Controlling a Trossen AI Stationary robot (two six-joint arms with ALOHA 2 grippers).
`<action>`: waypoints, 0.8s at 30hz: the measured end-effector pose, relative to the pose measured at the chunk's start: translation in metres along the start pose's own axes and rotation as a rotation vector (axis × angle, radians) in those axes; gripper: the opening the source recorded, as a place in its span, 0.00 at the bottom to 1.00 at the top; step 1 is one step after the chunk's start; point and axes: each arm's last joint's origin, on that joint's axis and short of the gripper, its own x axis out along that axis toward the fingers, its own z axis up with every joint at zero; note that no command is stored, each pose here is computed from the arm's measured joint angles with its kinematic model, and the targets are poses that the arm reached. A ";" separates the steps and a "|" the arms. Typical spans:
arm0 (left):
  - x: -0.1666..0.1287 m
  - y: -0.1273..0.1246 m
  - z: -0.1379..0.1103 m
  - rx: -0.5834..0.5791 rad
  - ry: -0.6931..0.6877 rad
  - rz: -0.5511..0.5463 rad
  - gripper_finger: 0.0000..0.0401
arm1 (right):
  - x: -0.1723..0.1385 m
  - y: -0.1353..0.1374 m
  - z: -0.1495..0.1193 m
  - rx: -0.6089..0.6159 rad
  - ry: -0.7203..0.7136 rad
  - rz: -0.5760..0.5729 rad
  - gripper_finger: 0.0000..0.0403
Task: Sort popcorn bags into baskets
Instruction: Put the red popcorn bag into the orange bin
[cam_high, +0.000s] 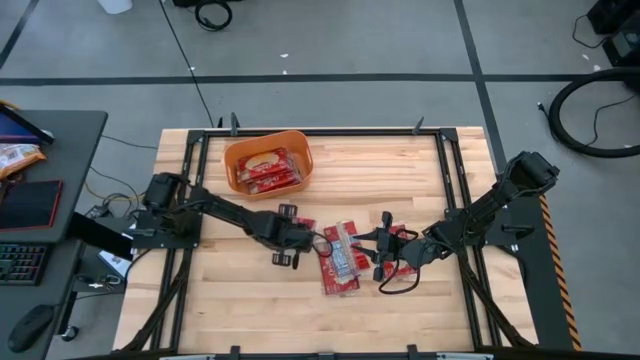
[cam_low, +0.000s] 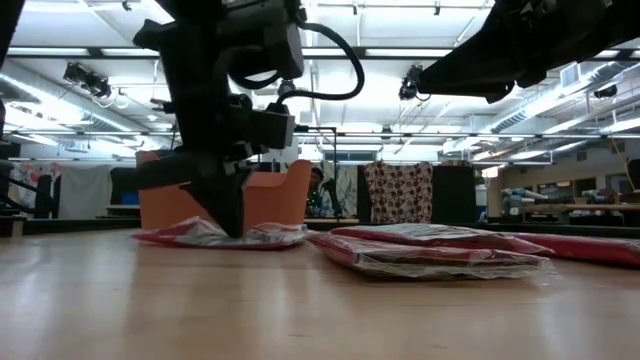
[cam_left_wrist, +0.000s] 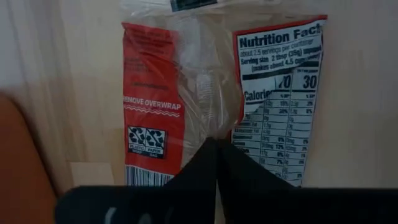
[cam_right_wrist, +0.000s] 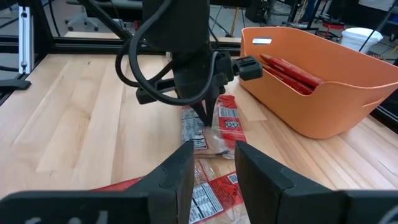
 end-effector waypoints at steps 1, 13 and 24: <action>-0.002 0.000 0.001 0.002 0.005 -0.005 0.02 | 0.000 0.000 0.000 -0.001 0.000 0.000 0.30; -0.055 0.019 0.035 0.038 0.044 -0.009 0.01 | 0.000 0.000 0.000 0.000 0.000 0.000 0.30; -0.110 0.042 0.043 0.059 0.096 0.103 0.00 | 0.000 0.000 0.000 -0.001 0.001 0.000 0.30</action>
